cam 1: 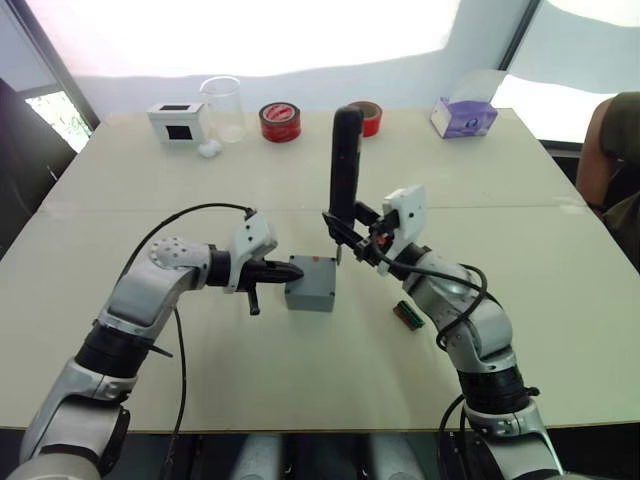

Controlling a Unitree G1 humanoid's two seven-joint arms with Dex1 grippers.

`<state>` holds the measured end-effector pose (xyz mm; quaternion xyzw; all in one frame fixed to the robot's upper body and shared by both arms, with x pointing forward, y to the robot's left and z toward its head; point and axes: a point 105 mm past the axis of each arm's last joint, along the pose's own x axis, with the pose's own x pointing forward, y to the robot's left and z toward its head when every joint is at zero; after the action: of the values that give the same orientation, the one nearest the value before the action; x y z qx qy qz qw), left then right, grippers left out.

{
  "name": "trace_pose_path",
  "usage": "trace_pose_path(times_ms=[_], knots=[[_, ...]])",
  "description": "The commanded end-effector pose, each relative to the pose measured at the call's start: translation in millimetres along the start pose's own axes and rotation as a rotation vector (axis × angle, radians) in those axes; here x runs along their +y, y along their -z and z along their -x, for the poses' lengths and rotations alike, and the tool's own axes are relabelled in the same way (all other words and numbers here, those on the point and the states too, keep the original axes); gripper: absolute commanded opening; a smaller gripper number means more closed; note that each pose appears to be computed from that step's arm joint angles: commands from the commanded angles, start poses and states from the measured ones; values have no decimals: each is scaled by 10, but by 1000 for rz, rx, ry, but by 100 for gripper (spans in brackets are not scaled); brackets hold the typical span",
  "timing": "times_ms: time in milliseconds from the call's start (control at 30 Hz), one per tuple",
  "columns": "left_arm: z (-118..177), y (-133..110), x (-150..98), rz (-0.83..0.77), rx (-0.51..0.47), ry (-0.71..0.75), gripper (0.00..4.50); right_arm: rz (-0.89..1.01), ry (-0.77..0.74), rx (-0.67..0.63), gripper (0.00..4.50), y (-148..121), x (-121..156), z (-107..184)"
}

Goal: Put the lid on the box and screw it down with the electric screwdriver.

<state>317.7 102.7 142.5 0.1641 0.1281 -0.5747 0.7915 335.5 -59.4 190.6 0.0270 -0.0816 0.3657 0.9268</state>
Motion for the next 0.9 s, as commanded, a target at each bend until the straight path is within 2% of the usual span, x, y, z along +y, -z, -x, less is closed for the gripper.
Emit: trace_pose_path(times_ms=[33,233,400,633,900], knots=[[15,21,-11,2,15,-9,0,40,-28,-88,176,-199,75,-3],[10,33,-14,4,19,-8,0,38,-23,-196,176,-500,69,-7],[-5,41,-16,4,20,-4,0,-4,-94,-210,176,-565,202,14],[-13,50,-18,2,23,0,0,-7,-101,-167,176,-451,252,32],[-10,42,-9,-1,22,-2,0,41,-50,-133,176,-304,116,36]])
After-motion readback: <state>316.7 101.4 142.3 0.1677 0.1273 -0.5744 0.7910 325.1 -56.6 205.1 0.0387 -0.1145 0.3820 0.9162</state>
